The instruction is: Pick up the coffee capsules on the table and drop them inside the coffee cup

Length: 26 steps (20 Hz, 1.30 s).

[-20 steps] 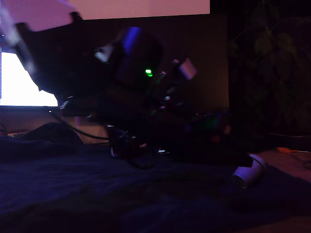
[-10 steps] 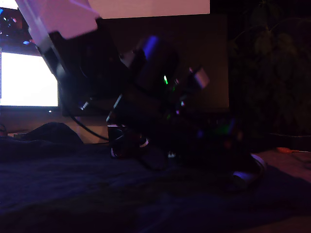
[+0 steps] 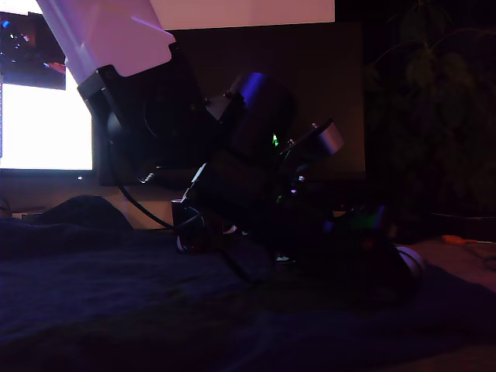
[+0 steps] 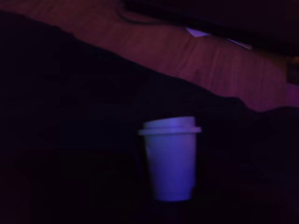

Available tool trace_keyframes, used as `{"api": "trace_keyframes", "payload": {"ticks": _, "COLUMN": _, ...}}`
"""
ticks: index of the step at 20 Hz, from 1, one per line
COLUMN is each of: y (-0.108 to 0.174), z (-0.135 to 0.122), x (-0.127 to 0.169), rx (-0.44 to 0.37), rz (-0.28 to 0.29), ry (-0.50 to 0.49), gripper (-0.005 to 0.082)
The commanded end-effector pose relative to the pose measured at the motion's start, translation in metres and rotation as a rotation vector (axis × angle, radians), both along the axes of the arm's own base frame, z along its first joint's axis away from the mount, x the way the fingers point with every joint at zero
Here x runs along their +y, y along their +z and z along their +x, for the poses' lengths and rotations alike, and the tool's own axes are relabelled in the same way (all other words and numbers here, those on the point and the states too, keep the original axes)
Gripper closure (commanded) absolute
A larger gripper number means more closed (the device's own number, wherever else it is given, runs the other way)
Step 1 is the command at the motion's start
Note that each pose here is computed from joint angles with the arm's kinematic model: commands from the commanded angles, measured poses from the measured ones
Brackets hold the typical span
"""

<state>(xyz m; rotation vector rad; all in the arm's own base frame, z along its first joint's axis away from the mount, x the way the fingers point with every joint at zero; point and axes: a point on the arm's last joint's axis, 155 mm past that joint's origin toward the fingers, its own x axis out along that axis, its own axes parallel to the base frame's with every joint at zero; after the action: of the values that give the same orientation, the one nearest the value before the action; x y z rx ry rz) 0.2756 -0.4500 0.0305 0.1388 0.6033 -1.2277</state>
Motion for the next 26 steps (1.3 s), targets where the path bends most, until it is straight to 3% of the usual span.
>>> {"api": "trace_keyframes", "payload": {"ticks": 1, "y": -0.013, "z": -0.004, "x": -0.002, "rx": 0.014, "rz": 0.018, "ry": -0.010, "gripper": 0.0456}}
{"api": "trace_keyframes", "payload": {"ticks": 4, "y": -0.012, "z": -0.003, "x": -0.003, "rx": 0.009, "rz": 0.012, "ry": -0.010, "gripper": 0.0604}}
{"api": "trace_keyframes", "payload": {"ticks": 7, "y": -0.004, "z": -0.001, "x": -0.007, "rx": -0.013, "rz": -0.018, "ry": -0.012, "gripper": 0.0664}}
{"api": "trace_keyframes", "payload": {"ticks": 12, "y": 0.002, "z": 0.001, "x": -0.006, "rx": -0.017, "rz": -0.028, "ry": -0.012, "gripper": 0.0666}}
{"api": "trace_keyframes", "payload": {"ticks": 18, "y": 0.026, "z": 0.002, "x": 0.000, "rx": -0.017, "rz": -0.051, "ry": -0.033, "gripper": 0.0733}}
{"api": "trace_keyframes", "payload": {"ticks": 26, "y": 0.055, "z": 0.014, "x": 0.025, "rx": -0.009, "rz": -0.030, "ry": 0.000, "gripper": 0.0733}}
